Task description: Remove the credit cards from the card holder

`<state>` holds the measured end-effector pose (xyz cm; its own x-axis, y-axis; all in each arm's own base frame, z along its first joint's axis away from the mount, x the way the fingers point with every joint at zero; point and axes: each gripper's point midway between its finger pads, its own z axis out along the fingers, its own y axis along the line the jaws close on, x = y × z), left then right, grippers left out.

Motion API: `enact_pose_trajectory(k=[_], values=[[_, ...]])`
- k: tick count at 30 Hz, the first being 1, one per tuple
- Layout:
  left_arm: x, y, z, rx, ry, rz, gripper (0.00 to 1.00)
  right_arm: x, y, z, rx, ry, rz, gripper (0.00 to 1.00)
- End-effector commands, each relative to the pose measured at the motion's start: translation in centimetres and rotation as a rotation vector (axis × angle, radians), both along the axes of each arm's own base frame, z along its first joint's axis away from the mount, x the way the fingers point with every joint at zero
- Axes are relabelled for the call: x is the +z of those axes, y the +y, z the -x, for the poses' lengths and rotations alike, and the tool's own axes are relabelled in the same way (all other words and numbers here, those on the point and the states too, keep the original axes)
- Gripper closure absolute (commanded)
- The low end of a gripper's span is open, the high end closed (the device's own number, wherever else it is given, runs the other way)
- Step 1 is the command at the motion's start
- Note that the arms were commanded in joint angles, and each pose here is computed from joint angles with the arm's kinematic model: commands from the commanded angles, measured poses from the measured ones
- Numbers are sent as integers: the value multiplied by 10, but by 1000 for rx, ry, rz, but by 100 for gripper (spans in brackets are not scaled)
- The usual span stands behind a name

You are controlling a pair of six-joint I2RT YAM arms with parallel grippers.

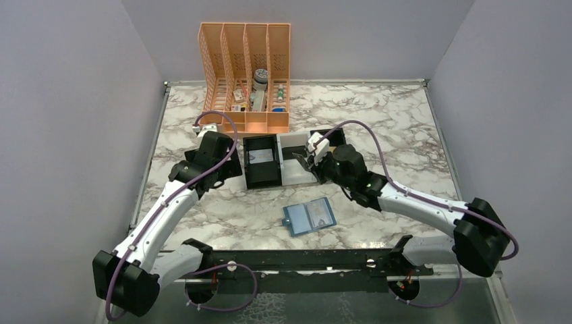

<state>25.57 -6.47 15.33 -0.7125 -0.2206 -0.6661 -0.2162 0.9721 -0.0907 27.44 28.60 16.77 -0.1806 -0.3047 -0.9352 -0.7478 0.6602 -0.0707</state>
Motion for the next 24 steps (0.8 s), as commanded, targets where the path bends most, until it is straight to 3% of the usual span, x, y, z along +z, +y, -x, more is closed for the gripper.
enact_pose_trajectory(k=[1,9,24], values=[[4,32,3,30,-55,-155,1,18,-9,-43,-15,-312,219,99],[9,33,-3,34,-130,-149,1,-13,6,-71,109,-440,491,99],[9,37,-6,46,-126,-177,1,-56,33,-119,177,-501,708,99]])
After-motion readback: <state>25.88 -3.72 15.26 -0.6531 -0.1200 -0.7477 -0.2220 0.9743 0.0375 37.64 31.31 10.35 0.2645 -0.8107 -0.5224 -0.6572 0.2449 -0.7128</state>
